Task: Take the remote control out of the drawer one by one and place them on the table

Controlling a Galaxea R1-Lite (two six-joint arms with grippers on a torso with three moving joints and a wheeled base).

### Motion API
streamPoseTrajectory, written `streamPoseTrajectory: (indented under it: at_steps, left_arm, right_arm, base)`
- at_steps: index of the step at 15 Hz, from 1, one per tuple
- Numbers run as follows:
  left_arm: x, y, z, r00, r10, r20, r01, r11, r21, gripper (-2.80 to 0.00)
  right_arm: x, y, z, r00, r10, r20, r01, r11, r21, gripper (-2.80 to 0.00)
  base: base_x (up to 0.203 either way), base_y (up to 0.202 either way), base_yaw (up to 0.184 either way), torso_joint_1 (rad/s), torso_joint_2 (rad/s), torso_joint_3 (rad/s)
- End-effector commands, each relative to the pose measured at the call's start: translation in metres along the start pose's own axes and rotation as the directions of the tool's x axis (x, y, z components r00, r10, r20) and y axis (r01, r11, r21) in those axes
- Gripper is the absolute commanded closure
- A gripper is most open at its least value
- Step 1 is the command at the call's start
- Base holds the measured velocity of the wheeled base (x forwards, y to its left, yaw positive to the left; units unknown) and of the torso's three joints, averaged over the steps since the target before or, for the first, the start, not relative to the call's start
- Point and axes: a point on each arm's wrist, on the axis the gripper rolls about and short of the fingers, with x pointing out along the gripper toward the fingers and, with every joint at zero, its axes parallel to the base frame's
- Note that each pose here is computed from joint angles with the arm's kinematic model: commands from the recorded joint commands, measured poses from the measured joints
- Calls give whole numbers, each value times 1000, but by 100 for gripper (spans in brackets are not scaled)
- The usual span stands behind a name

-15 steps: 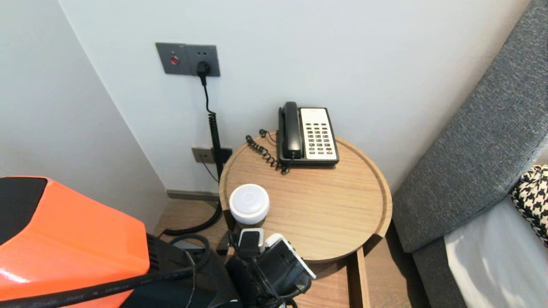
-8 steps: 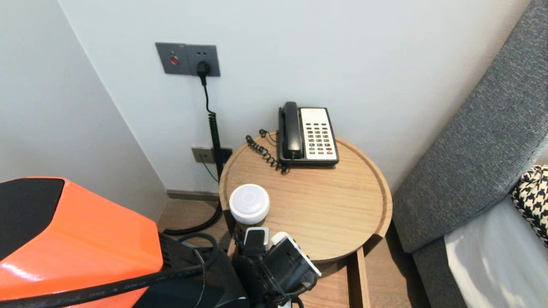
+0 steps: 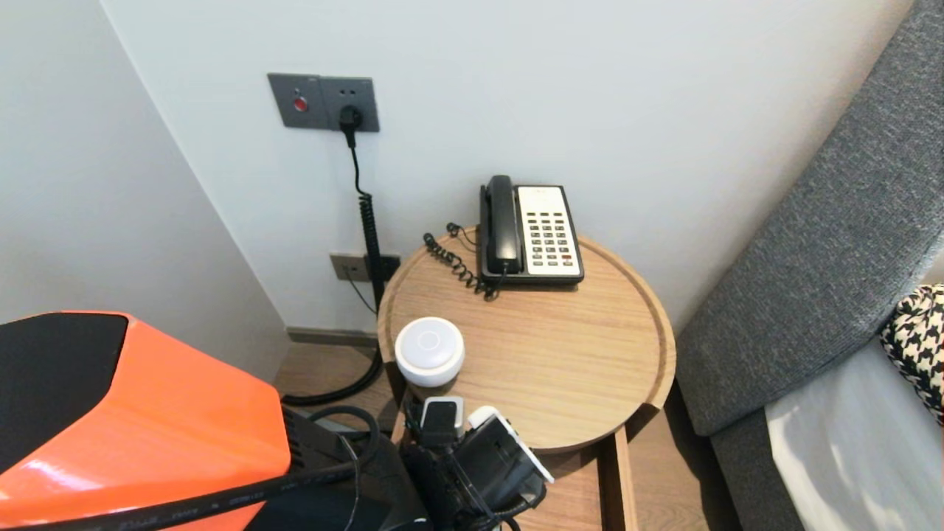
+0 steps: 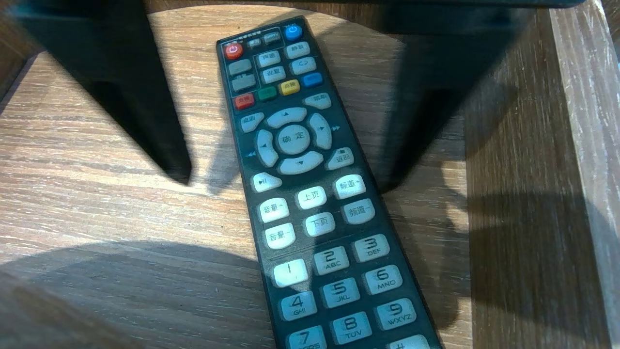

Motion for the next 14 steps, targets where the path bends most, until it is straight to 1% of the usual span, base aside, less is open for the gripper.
streamPoseTrajectory:
  at_steps: [1, 4, 14]
  left_arm:
    - [-1, 0, 0, 1000, 0, 3, 0, 1000, -6, 0]
    - [-4, 0, 2, 1000, -12, 13, 12, 1000, -14, 0]
    - [-9, 0, 3, 1000, -22, 18, 22, 1000, -13, 0]
  right_arm:
    - [2, 0, -7, 1000, 1, -27, -1, 1000, 0, 0]
    - [2, 0, -7, 1000, 1, -25, -1, 1000, 0, 0]
    - [2, 0, -7, 1000, -1, -27, 1, 1000, -1, 0]
  base:
    - [0, 0, 0, 0, 0, 0]
    - [0, 0, 0, 0, 0, 0]
    - [0, 0, 0, 0, 0, 0]
